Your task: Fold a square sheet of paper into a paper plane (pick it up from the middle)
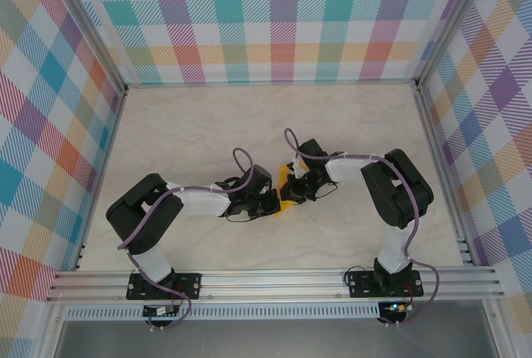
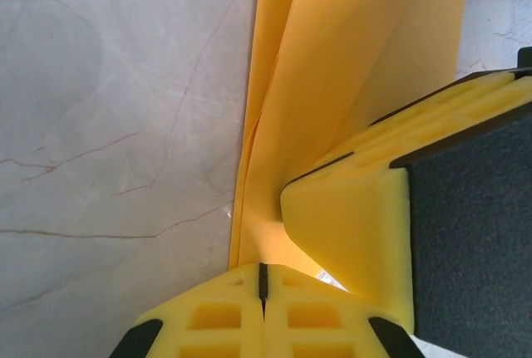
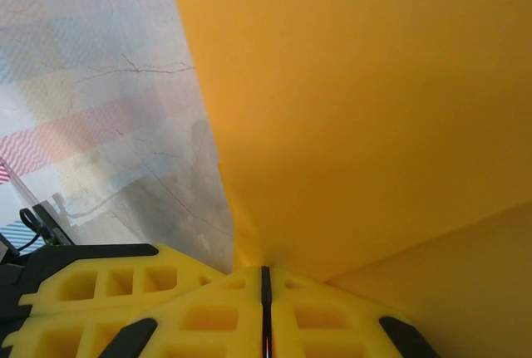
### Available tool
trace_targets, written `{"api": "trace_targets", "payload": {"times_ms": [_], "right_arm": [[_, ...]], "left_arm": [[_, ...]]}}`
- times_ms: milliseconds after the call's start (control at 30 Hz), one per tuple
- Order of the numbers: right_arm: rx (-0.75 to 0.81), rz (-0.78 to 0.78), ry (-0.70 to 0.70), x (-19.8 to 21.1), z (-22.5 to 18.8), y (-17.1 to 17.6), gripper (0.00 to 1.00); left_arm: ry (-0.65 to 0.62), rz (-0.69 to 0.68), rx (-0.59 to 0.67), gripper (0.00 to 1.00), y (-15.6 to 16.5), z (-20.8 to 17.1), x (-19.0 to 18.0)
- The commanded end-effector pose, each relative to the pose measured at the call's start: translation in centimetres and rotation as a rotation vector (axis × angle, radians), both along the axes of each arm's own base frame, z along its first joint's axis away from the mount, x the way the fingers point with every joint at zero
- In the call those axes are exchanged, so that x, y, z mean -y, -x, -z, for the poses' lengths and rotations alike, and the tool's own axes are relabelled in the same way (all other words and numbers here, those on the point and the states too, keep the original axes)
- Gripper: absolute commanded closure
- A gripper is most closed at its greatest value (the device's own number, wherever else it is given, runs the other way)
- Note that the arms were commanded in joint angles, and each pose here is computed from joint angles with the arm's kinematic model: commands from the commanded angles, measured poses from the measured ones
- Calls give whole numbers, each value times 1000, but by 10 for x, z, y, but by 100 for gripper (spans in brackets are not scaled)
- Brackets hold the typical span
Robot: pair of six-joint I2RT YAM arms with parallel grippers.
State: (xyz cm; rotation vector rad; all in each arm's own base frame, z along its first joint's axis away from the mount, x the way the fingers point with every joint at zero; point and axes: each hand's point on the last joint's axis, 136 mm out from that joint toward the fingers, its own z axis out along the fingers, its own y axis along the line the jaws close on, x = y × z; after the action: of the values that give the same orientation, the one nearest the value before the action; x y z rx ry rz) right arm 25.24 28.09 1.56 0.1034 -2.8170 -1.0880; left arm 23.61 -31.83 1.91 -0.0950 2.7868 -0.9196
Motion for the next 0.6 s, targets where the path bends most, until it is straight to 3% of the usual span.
{"api": "trace_targets", "payload": {"times_ms": [0, 567], "right_arm": [[29, 88, 56, 14, 12, -30, 91], [49, 214, 77, 48, 17, -83, 91]], "left_arm": [[-176, -12, -139, 98, 33, 40, -38], [-212, -24, -215, 98, 48, 60, -49]]}}
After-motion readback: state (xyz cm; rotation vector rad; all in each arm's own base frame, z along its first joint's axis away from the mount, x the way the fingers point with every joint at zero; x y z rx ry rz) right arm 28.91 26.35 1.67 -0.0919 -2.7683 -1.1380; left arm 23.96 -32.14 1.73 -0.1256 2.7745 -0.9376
